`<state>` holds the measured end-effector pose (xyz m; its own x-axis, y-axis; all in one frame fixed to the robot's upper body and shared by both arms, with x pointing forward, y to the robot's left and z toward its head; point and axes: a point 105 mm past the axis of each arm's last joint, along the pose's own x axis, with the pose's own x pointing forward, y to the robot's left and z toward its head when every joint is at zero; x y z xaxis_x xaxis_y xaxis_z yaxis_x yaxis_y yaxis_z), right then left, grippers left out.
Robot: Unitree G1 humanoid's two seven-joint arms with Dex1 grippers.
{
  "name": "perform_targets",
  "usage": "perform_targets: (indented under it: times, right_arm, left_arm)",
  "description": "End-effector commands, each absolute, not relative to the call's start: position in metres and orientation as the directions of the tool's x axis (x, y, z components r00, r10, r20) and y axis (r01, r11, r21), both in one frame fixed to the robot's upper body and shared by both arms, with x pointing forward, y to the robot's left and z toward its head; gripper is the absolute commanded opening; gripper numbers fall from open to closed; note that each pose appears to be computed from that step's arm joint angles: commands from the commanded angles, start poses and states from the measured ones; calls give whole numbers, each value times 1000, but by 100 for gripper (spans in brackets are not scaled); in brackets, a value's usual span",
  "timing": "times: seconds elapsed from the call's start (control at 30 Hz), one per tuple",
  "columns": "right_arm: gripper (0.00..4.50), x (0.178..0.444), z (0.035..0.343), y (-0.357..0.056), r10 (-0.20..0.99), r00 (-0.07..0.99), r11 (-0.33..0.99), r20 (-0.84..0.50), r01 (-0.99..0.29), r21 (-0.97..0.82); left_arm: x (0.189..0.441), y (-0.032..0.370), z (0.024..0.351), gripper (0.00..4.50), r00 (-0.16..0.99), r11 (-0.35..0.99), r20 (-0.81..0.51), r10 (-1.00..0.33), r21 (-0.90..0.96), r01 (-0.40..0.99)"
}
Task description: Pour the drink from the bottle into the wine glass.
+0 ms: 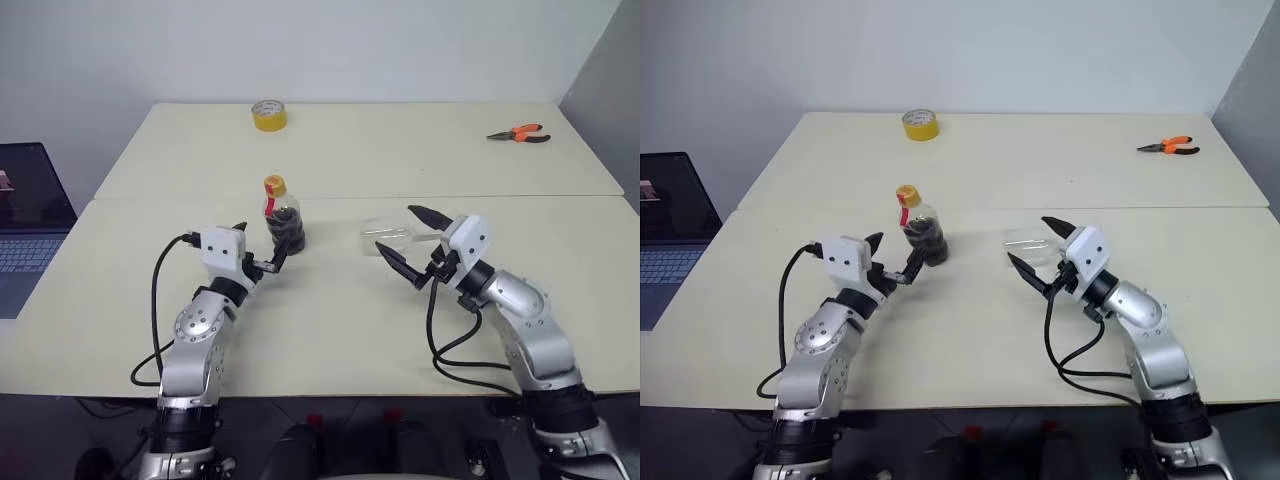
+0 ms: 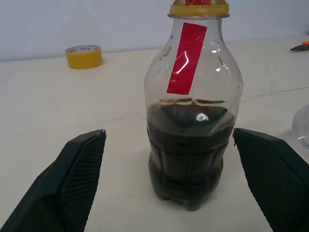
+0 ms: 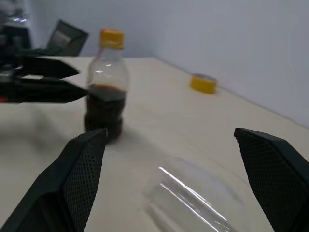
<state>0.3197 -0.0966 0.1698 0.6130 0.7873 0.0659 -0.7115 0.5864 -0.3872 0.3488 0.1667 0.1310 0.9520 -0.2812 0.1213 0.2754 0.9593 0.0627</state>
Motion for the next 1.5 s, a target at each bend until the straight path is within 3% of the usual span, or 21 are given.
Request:
perform_targets:
  times: [0.03, 0.87, 1.17, 1.33, 1.5]
  right_arm:
    - [450, 328, 176, -95, 811, 582, 554, 56, -734, -392]
    - [450, 327, 179, -86, 826, 559, 537, 73, -740, -406]
    - [450, 329, 192, -88, 821, 562, 545, 100, -721, -427]
    - [450, 327, 209, -81, 839, 527, 529, 133, -738, -419]
    - [450, 320, 255, -58, 874, 438, 486, 212, -800, -352]
  left_arm:
    - [355, 165, 139, 448, 941, 952, 148, -305, 78, 296]
    - [392, 147, 132, 448, 895, 902, 124, -429, 103, 419]
    - [390, 140, 123, 240, 880, 888, 119, -459, 85, 452]
    - [387, 141, 123, 217, 881, 889, 120, -458, 84, 451]
    - [378, 131, 129, 217, 874, 883, 130, -469, 84, 462]
